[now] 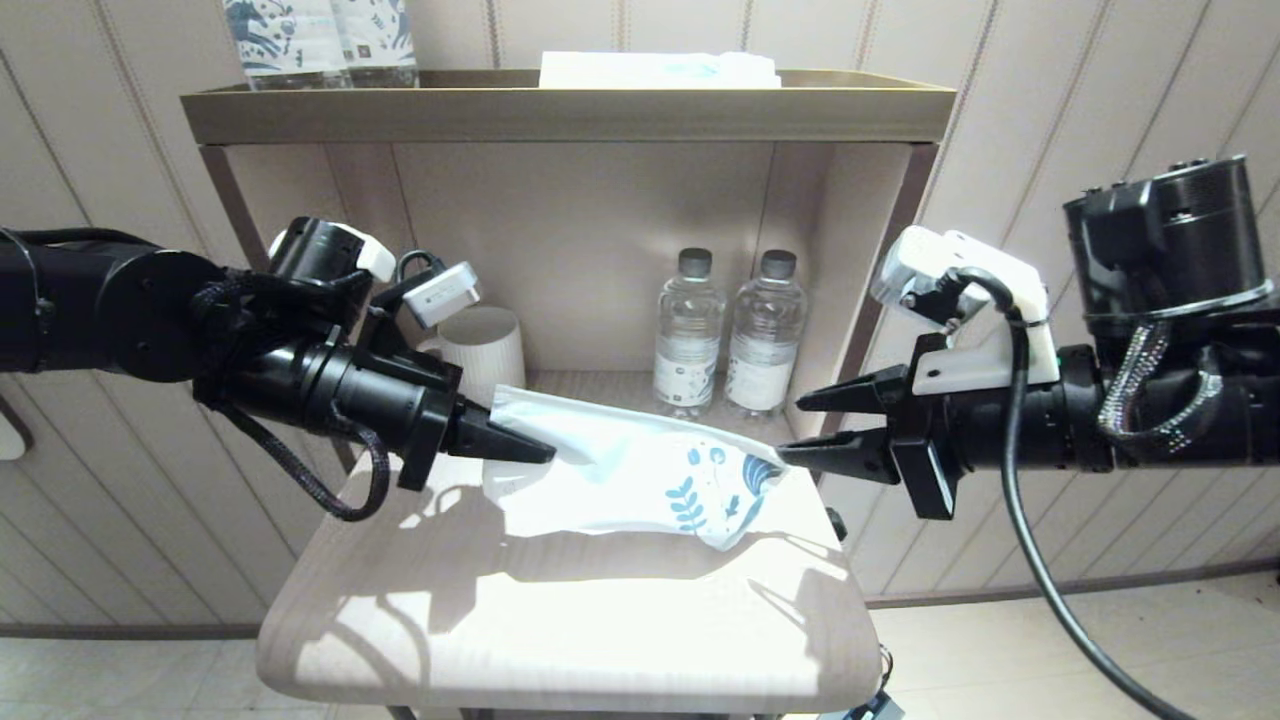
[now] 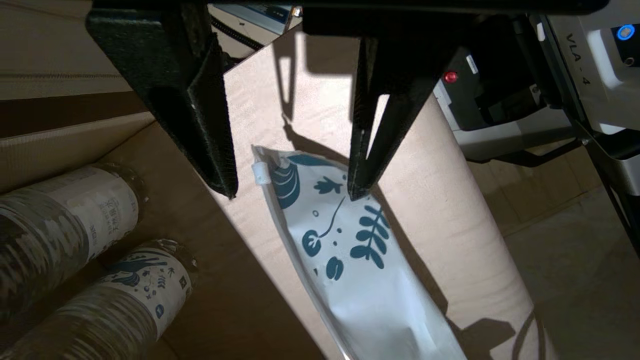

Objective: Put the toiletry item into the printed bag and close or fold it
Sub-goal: Close the strorage bag and place it on the desk

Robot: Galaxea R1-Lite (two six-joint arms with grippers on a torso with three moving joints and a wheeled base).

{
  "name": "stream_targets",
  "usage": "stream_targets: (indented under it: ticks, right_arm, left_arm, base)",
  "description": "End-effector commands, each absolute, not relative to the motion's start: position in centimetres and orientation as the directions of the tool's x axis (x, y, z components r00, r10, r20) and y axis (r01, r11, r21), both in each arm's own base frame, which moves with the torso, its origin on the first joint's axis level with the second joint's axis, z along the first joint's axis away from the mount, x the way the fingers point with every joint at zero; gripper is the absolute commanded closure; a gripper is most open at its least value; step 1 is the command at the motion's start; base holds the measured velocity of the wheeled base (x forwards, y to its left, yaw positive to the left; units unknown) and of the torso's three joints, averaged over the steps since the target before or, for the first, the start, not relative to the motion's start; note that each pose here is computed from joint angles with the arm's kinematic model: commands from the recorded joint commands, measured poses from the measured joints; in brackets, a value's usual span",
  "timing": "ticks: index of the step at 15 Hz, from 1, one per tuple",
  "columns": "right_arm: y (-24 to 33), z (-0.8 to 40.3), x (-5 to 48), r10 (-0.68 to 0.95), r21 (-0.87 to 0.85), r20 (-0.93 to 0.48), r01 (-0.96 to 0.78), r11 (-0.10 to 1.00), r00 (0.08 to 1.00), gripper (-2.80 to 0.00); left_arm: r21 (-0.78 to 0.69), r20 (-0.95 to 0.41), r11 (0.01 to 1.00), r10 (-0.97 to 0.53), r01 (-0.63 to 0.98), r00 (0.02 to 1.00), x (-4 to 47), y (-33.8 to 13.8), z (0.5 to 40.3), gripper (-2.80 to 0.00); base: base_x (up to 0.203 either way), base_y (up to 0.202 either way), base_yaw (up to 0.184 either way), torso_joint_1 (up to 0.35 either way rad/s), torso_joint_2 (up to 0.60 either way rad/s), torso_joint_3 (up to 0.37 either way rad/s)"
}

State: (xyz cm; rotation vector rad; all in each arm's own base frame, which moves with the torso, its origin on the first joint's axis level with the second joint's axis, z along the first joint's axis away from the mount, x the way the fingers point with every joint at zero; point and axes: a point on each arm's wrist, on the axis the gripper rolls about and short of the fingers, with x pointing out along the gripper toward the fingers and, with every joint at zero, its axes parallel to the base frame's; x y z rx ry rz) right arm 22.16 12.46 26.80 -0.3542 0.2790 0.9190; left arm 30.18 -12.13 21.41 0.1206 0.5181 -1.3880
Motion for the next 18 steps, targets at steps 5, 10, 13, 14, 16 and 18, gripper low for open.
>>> stream_targets:
  ticks: [5,10,13,14,16,18]
  right_arm:
    - [12.1,26.6,21.5,0.721,-0.178,-0.385,-0.813,0.555,0.576,0.0]
    - [12.0,26.5,21.3,0.722,-0.176,-0.388,-0.815,0.552,0.573,0.0]
    - [12.0,26.3,21.3,0.722,-0.173,-0.393,-0.817,0.55,0.57,0.0]
    - [12.0,26.0,21.3,0.722,-0.17,-0.398,-0.819,0.549,0.566,0.0]
    - [11.9,25.9,21.1,0.721,-0.169,-0.401,-0.819,0.548,0.565,0.0]
    - [11.8,25.9,20.7,0.725,-0.169,-0.397,-0.821,0.546,0.563,0.0]
  left_arm:
    - [-0.286,-0.391,0.282,-0.907,0.916,0.157,34.1,-11.6,19.4,0.0]
    - [-0.308,-0.383,0.294,-0.909,0.905,0.165,34.4,-11.4,19.5,-2.8]
    - [-0.301,-0.379,0.294,-0.91,0.907,0.169,34.2,-11.4,19.9,-2.8]
    - [-0.294,-0.376,0.293,-0.911,0.91,0.172,33.9,-11.3,20.2,-2.8]
    - [-0.277,-0.367,0.301,-0.911,0.912,0.189,33.5,-10.8,21.0,-2.8]
    - [-0.251,-0.354,0.311,-0.911,0.917,0.212,32.6,-10.1,22.3,-2.8]
  base:
    - [0.0,0.0,0.0,0.0,0.0,0.0]
    - [0.0,0.0,0.0,0.0,0.0,0.0]
    - [0.0,0.0,0.0,0.0,0.0,0.0]
    - [0.0,0.0,0.0,0.0,0.0,0.0]
    - [0.0,0.0,0.0,0.0,0.0,0.0]
    - [0.0,0.0,0.0,0.0,0.0,0.0]
